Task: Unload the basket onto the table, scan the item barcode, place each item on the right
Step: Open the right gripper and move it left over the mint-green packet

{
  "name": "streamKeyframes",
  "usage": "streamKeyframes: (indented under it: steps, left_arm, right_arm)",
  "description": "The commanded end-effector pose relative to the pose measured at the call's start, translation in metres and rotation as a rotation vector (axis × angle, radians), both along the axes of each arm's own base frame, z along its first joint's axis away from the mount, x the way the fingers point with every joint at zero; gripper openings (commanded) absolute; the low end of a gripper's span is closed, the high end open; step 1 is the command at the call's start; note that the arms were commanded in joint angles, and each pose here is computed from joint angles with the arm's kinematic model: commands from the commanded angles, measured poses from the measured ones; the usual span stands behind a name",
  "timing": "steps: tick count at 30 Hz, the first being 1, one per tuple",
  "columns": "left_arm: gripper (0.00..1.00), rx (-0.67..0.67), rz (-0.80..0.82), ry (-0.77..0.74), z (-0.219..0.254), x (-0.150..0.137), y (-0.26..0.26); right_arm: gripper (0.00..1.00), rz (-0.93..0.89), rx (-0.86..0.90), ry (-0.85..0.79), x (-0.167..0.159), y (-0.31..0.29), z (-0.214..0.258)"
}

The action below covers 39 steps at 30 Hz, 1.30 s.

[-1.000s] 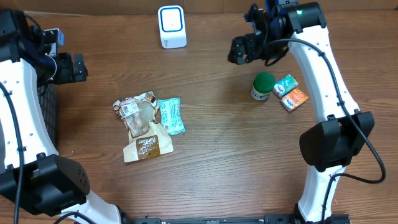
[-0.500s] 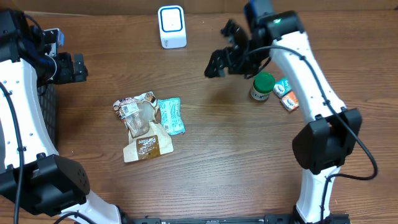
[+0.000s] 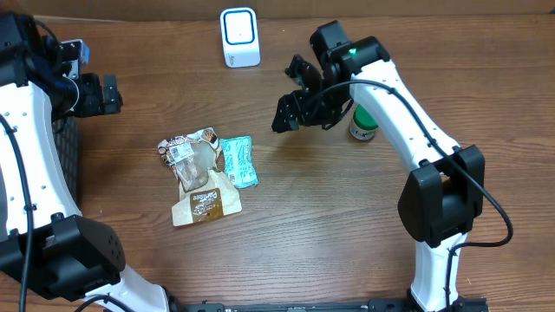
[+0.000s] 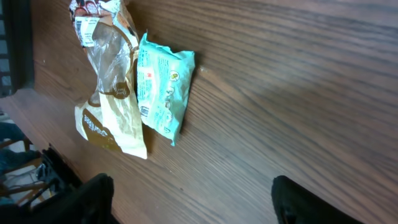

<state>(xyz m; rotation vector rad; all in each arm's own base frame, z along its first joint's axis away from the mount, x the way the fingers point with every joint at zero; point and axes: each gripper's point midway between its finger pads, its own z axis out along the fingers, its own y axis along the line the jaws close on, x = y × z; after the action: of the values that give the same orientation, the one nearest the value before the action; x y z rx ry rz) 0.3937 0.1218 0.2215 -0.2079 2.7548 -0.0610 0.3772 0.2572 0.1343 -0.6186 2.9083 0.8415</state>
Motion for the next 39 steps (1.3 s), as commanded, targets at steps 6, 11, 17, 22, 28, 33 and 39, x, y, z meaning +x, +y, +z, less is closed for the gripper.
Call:
streamKeyframes:
  steps: [6, 11, 17, 22, 28, 33, 39]
  left_arm:
    - [0.99, 0.005, -0.012, -0.004, 0.001, 0.0, 0.0]
    - [0.99, 0.005, -0.012, -0.004, 0.001, 0.0, 0.0]
    - [1.0, 0.005, -0.012, -0.004, 0.001, 0.0, 0.0]
    - [0.99, 0.005, -0.012, -0.004, 0.001, 0.0, 0.0]
    - [0.99, 0.005, -0.012, -0.004, 0.001, 0.0, 0.0]
    - [1.0, 0.005, -0.012, -0.004, 0.001, 0.0, 0.0]
    - [0.99, 0.005, -0.012, -0.004, 0.001, 0.0, 0.0]
  right_arm:
    - [0.67, -0.033, -0.001, 0.016, -0.009, 0.019, -0.01]
    - [0.56, -0.039, 0.01, -0.002, -0.007, 0.028, -0.009]
    - [0.44, -0.048, 0.006, -0.016, -0.005, 0.033, -0.009]
    - [0.37, -0.056, 0.009, -0.014, -0.004, 0.034, -0.009]
    - [0.25, -0.147, 0.038, -0.041, 0.01, 0.049, -0.005]
    - [0.25, -0.231, -0.018, -0.102, 0.02, 0.063, -0.013]
    - [0.22, -0.174, -0.012, -0.116, 0.004, 0.102, -0.029]
